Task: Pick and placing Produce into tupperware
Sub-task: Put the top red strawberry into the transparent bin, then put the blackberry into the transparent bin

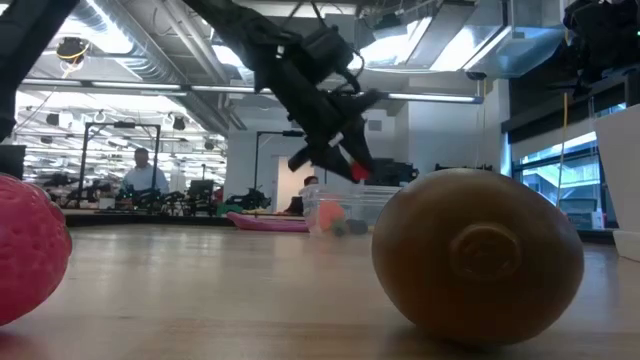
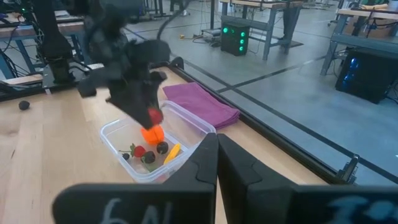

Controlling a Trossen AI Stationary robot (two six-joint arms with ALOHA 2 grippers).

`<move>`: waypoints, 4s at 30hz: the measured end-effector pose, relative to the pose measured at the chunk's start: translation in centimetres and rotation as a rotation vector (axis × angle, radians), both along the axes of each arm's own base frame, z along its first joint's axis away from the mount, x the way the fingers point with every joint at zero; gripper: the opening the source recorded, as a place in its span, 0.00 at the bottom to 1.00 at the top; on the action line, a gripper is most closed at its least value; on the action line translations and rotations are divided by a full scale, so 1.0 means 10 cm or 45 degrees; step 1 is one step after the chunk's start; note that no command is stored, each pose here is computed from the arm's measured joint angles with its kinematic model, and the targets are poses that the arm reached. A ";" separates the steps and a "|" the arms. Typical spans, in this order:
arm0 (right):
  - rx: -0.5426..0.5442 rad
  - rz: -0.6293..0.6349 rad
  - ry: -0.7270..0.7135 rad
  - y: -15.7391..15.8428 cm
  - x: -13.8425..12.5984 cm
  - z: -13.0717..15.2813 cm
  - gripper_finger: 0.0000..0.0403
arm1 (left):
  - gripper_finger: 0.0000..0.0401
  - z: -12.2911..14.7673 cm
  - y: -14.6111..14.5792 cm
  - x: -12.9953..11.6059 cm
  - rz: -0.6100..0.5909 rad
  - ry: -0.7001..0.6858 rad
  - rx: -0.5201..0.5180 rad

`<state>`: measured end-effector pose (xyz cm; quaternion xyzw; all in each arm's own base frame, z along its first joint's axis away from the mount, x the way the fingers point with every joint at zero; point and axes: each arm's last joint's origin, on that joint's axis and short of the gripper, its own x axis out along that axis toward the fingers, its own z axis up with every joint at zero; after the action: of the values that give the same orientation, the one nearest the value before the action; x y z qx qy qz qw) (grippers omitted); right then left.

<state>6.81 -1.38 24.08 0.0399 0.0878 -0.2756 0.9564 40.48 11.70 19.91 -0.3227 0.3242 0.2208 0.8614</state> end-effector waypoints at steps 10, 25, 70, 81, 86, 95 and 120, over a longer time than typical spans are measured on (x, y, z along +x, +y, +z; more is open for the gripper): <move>-0.001 0.000 0.000 0.00 0.00 0.00 0.02 | 0.33 -0.11 0.01 0.05 -0.027 0.066 -0.004; -0.003 0.001 0.002 0.00 0.00 0.00 0.02 | 0.38 -0.12 0.03 0.04 -0.053 0.060 -0.036; -0.006 0.000 0.004 0.00 0.00 0.00 0.02 | 0.70 1.21 -0.89 -1.46 -0.501 0.631 -0.041; -0.006 0.000 0.003 0.00 0.00 0.00 0.02 | 0.66 0.83 -1.46 -1.76 -0.966 1.034 0.014; -0.002 0.000 0.001 0.00 0.00 0.00 0.02 | 0.64 0.40 -1.68 -1.86 -1.043 0.992 -0.065; -0.001 -0.001 -0.006 0.00 0.00 0.00 0.02 | 0.63 0.06 -1.87 -2.25 -1.032 0.972 -0.066; 0.027 -0.009 -0.022 0.00 0.00 0.00 0.02 | 0.63 -0.54 -2.06 -2.69 -1.067 1.013 -0.042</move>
<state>6.81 -1.39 24.12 0.0526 0.0824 -0.2775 0.9557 13.59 -8.93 14.52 -0.0724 0.7268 -0.0400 0.6819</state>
